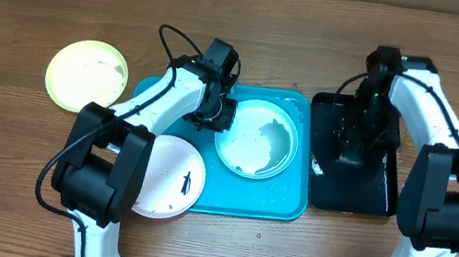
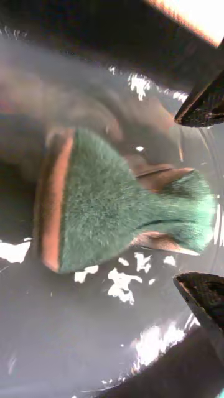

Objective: Clean dirty plates on tray and stack at the side
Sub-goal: 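Return the sponge to the black tray and raise right gripper, then lift the white plate with left gripper and tilt it over black tray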

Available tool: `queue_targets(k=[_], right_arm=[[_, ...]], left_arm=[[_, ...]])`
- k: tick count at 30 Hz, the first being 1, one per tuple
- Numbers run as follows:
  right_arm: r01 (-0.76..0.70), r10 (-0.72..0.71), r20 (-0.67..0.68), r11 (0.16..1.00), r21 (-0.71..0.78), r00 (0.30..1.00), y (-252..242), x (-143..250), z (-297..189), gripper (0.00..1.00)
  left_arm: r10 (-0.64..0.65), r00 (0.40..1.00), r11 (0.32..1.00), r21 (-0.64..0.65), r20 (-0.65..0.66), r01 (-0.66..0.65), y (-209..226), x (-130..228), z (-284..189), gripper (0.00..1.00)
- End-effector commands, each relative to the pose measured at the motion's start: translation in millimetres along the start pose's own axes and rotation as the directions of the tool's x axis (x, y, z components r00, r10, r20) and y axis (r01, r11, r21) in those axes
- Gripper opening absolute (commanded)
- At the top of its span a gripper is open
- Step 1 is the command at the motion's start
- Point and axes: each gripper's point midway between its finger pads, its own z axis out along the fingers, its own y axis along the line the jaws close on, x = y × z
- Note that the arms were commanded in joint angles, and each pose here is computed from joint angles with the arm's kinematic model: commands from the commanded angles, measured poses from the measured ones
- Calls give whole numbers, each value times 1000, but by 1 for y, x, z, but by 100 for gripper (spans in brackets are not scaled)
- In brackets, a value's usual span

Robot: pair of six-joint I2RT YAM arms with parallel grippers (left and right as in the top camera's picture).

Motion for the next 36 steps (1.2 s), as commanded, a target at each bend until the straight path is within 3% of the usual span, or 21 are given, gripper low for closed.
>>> queue_targets(k=[1, 6, 12, 13, 15, 17, 27, 32, 36], right_arm=[[-42, 44, 148, 999, -17, 988, -13, -31, -55, 77], [-182, 190, 248, 982, -54, 950, -52, -48, -100, 87], [-347, 357, 234, 934, -81, 904, -113, -41, -96, 91], [-406, 416, 224, 909, -90, 881, -132, -36, -94, 100], [-461, 471, 212, 882, -98, 856, -149, -30, -92, 100], [-489, 500, 221, 866, -104, 838, -163, -29, -92, 100], [-542, 554, 254, 831, -121, 793, -191, -30, -93, 100], [-541, 553, 277, 831, -126, 786, -193, -35, -94, 100], [-540, 553, 292, 831, -130, 780, -194, -39, -96, 100]], left_arm=[[-41, 999, 999, -3, -22, 41, 1, 5, 8, 22], [-77, 997, 997, -5, -28, 77, 3, 11, 15, 21], [-78, 996, 997, -13, -40, 78, 6, 16, 18, 20], [-77, 996, 997, -11, -36, 77, 5, 15, 18, 20], [-77, 997, 997, -9, -32, 76, 5, 14, 19, 15], [-76, 997, 997, -8, -28, 76, 5, 13, 18, 4], [-90, 996, 996, -2, 26, 90, 13, -31, -38, 4], [-91, 986, 992, -79, 141, 103, 23, -67, -83, 4], [-55, 972, 994, -79, 229, 75, 7, -90, -111, 4]])
